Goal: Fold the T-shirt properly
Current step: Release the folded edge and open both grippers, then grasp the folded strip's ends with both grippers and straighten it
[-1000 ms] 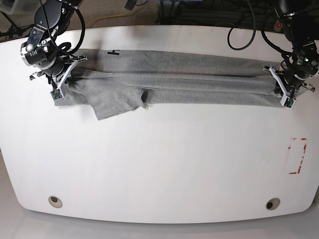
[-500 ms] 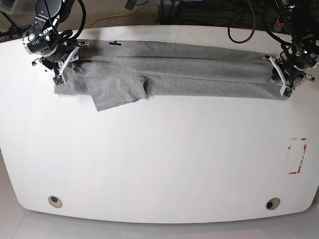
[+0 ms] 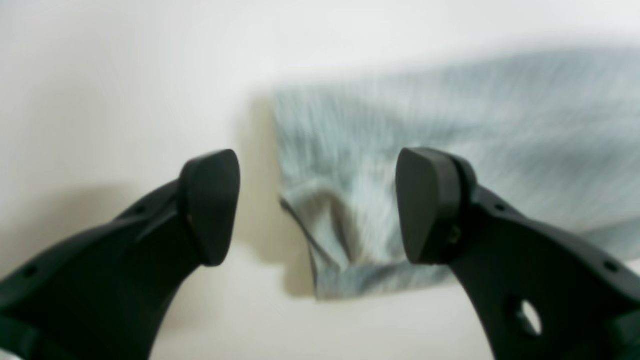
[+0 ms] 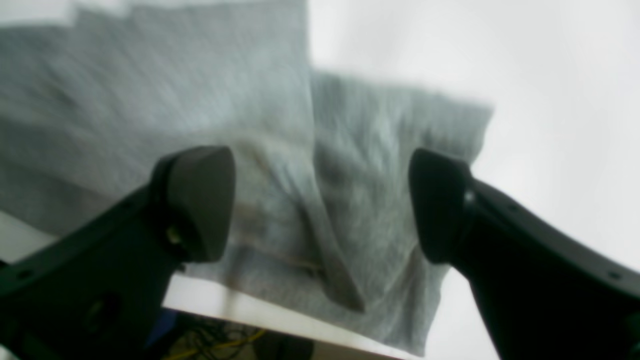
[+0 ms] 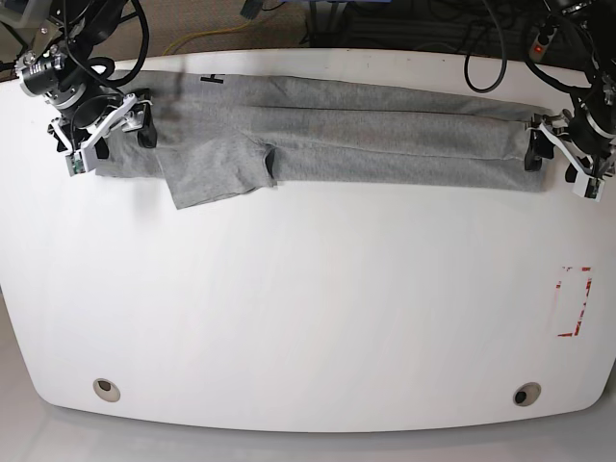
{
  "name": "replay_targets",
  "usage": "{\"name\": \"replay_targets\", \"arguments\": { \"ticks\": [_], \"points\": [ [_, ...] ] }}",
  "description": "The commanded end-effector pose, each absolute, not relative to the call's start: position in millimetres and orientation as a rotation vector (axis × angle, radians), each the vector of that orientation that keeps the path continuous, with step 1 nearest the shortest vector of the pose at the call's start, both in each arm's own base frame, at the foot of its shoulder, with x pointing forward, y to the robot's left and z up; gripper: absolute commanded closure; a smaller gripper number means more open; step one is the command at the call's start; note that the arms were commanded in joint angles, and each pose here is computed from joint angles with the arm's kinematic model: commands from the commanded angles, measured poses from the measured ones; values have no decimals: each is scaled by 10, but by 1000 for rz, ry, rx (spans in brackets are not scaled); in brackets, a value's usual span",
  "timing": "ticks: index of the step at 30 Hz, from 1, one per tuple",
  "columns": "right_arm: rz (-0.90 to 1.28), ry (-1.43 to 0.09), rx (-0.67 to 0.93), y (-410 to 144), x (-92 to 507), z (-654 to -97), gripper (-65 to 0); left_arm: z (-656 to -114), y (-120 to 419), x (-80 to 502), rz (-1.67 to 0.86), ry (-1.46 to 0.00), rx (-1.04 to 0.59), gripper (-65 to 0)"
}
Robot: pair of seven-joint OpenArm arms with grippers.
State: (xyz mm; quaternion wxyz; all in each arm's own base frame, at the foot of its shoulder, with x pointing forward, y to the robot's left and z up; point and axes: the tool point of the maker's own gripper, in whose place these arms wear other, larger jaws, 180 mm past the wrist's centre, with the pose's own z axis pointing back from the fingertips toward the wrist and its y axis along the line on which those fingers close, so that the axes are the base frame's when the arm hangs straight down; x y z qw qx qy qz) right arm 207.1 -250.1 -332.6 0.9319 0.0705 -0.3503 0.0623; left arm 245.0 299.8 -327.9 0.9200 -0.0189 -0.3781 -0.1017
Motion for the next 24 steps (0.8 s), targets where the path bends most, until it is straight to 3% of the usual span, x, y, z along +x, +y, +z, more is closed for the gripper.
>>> {"name": "replay_targets", "arguments": {
  "ticks": [1,8,24],
  "points": [
    [147,-749,153,-2483,2163,-3201,-510,-3121,2926,2534,-244,-822,-55,-447],
    [195,-712,149,-2347,2505,-3291,-510,-3355,2578,2524,-318,-759,-102,-446],
    [256,-573,189,-2095,3213,-3880,-509,-3814,2685,2421,-270,-634,-8,-446]
  ]
}}
